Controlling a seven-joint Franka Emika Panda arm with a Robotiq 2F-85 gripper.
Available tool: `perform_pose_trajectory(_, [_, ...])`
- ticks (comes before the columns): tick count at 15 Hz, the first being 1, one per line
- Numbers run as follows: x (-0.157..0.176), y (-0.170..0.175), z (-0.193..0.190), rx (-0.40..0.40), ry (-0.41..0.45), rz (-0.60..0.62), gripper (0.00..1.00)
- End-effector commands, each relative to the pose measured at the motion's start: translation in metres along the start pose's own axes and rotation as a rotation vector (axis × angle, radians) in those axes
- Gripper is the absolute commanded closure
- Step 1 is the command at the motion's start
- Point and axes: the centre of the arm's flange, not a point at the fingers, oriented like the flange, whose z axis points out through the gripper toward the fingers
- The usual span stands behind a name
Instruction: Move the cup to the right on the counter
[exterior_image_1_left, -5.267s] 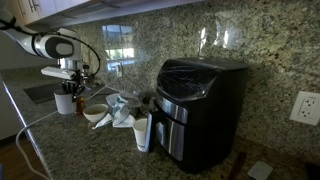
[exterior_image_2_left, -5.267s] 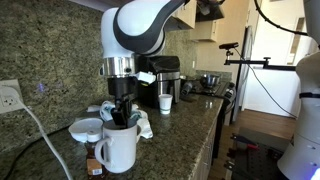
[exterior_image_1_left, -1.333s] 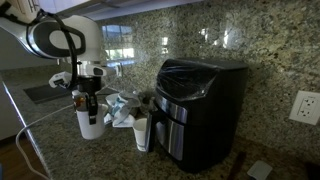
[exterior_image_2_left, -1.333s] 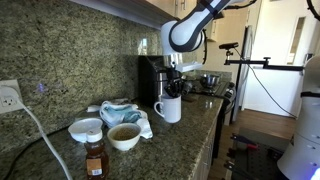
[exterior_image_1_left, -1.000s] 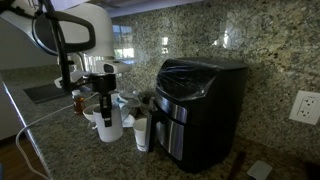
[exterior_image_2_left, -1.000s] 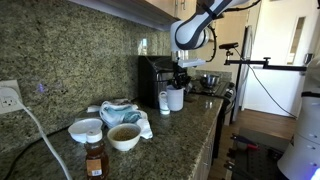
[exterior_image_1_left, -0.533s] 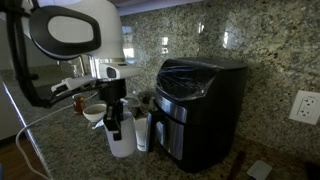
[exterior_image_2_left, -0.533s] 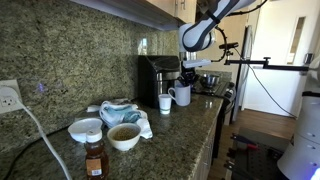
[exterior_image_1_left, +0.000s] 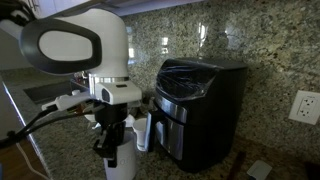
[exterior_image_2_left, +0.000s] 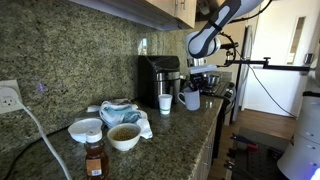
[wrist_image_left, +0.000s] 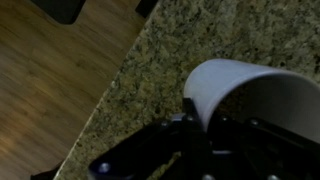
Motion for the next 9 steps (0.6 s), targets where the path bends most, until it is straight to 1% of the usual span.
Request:
perform_pose_trajectory(1, [0.001, 0.017, 0.012, 0.014, -0.014, 0.08, 0.97])
perform_pose_trajectory(4, [0.002, 0.024, 0.026, 0.023, -0.05, 0.119, 0.97])
perform_pose_trajectory(7, [0.003, 0.027, 0.036, 0.049, -0.086, 0.15, 0.97])
perform_pose_trajectory(9, [0.004, 0.027, 0.04, 0.06, -0.098, 0.173, 0.97])
